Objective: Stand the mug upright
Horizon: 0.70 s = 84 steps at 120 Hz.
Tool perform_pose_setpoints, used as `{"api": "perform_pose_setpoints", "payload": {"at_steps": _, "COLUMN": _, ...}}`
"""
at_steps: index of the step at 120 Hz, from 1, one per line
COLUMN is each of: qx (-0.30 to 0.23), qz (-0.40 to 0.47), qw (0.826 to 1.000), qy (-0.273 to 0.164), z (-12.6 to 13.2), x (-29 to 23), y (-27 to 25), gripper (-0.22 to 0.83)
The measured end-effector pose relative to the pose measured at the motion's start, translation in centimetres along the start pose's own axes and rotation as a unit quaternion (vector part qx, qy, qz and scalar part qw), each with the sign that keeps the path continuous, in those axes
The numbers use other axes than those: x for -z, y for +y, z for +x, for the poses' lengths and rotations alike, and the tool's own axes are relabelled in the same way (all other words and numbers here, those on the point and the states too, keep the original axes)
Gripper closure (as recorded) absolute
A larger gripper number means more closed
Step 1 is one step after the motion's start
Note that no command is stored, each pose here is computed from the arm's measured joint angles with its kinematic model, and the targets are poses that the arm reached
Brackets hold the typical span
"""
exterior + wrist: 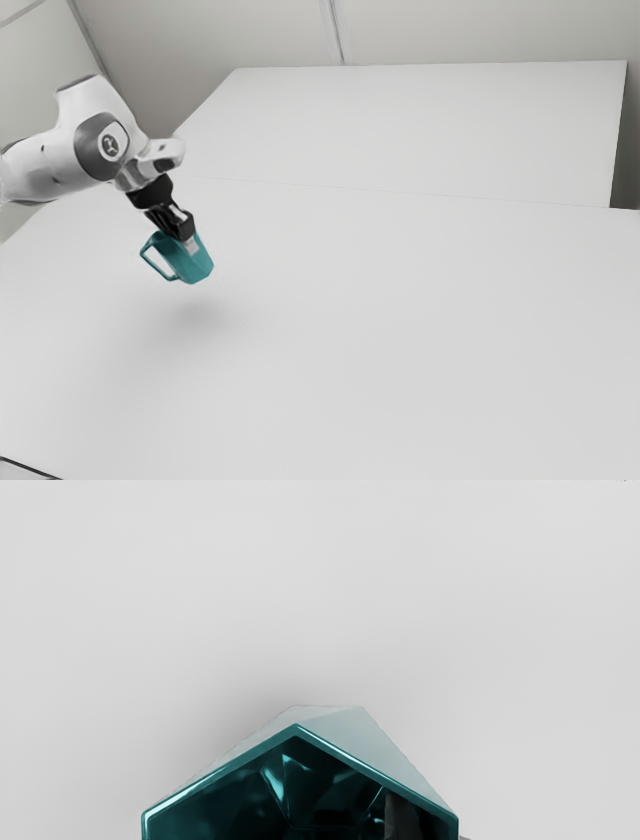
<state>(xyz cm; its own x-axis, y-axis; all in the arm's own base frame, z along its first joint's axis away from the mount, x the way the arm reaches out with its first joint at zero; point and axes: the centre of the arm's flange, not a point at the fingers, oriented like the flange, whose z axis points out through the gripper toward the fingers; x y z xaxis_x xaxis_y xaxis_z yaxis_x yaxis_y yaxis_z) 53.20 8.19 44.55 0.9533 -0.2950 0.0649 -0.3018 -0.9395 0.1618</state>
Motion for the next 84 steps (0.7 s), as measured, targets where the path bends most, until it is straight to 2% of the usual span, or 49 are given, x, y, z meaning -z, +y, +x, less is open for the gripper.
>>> {"api": "perform_pose_setpoints", "payload": {"at_steps": 18, "qx": 0.024, "qz": 0.030, "qw": 0.999, "qy": 0.004, "z": 0.4, "x": -2.1, "y": 1.1, "gripper": 0.79}}
{"api": "perform_pose_setpoints", "payload": {"at_steps": 61, "qx": 0.116, "qz": 0.053, "qw": 0.992, "qy": -0.001, "z": 0.4, "x": -5.4, "y": -2.2, "gripper": 0.79}}
{"api": "perform_pose_setpoints", "payload": {"at_steps": 84, "qx": 0.116, "qz": 0.051, "qw": 0.992, "qy": -0.009, "z": 2.0, "x": -7.8, "y": 0.1, "gripper": 0.79}}
